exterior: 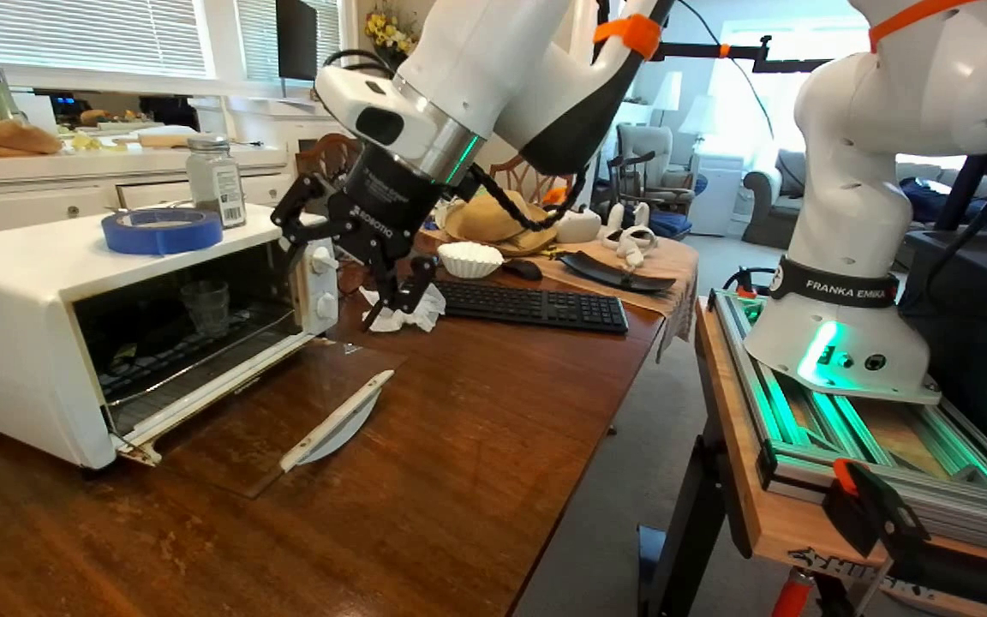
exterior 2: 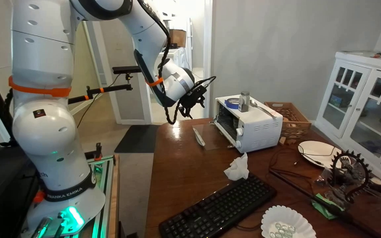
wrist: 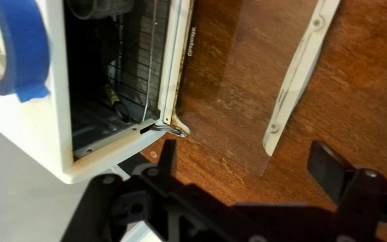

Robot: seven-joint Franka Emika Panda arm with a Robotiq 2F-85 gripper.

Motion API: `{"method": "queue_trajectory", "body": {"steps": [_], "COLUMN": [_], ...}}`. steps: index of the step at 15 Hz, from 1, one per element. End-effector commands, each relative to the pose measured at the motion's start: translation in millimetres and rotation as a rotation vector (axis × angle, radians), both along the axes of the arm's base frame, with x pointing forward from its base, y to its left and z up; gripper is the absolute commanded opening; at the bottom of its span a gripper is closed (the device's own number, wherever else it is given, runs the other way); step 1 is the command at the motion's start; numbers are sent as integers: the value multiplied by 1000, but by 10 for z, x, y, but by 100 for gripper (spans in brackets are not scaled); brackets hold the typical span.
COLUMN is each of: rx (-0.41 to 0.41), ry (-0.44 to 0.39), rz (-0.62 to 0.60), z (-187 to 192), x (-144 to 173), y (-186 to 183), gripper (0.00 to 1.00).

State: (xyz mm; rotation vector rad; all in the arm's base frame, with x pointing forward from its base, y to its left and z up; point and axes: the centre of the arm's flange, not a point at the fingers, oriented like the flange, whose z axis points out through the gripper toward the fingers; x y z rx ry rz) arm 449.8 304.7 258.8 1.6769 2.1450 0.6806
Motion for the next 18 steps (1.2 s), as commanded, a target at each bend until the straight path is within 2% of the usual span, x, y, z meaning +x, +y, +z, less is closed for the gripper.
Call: {"method": "queue_trajectory", "body": {"steps": [1, 5, 12, 13, 18], "rx": [-92, -208, -457, -388, -385], "ry": [-100, -122, -205, -173, -176], "rz": [154, 339, 585, 525, 528], "z": [-5, -61, -35, -92, -65], "x": [-133, -174, -152, -278, -261], "y": [-4, 221, 475, 427, 433], "gripper": [100, 100, 100, 100, 100]}}
